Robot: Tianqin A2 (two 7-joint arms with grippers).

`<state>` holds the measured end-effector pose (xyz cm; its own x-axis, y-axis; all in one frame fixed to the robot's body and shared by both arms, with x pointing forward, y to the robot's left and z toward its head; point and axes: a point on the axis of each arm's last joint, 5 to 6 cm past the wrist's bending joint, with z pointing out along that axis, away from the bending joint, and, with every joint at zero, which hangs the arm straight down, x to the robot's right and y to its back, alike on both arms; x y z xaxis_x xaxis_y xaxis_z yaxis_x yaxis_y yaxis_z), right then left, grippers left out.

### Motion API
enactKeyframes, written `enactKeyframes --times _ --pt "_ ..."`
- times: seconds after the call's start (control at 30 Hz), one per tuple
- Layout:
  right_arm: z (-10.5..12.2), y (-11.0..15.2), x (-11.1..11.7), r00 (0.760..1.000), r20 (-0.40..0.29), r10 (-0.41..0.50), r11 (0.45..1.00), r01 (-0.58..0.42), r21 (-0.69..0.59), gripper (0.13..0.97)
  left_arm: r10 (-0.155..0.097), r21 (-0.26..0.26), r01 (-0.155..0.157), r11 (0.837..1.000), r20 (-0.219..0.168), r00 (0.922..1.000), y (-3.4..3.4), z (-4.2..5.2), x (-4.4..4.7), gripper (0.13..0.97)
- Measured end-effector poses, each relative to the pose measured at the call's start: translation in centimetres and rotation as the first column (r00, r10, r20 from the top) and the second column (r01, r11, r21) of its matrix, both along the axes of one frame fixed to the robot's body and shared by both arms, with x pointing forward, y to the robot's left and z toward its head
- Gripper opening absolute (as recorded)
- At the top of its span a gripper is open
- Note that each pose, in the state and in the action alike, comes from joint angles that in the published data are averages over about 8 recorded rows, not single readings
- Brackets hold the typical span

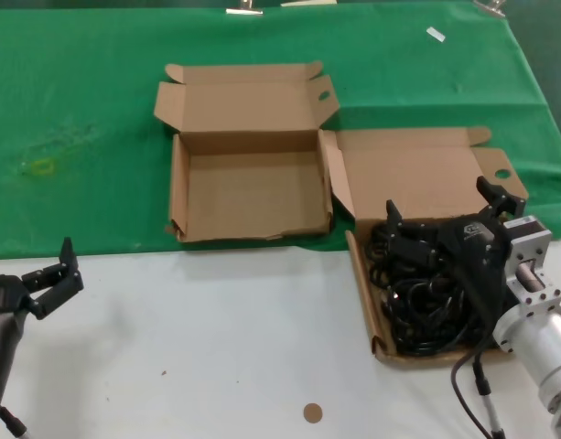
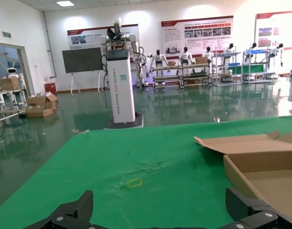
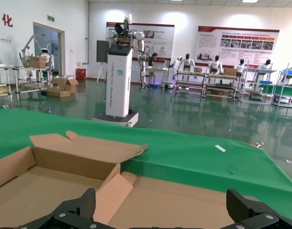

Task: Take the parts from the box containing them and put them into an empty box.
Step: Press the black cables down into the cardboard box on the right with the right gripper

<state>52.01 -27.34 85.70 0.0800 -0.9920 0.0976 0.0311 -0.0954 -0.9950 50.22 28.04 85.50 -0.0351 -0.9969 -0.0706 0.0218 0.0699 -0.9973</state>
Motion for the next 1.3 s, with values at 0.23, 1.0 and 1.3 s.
enactKeyframes --times 0.23,1.0,1.3 --pt "0.00 0.00 0.00 1.000 0.000 0.000 1.000 0.000 0.000 0.966 0.000 0.000 0.000 1.000 0.000 1.0000 0.00 0.00 0.00 0.966" --pt "0.00 0.00 0.00 1.000 0.000 0.000 1.000 0.000 0.000 0.966 0.000 0.000 0.000 1.000 0.000 1.0000 0.00 0.00 0.00 0.966" --pt "0.00 0.00 0.00 1.000 0.000 0.000 1.000 0.000 0.000 0.966 0.000 0.000 0.000 1.000 0.000 1.0000 0.00 0.00 0.00 0.956"
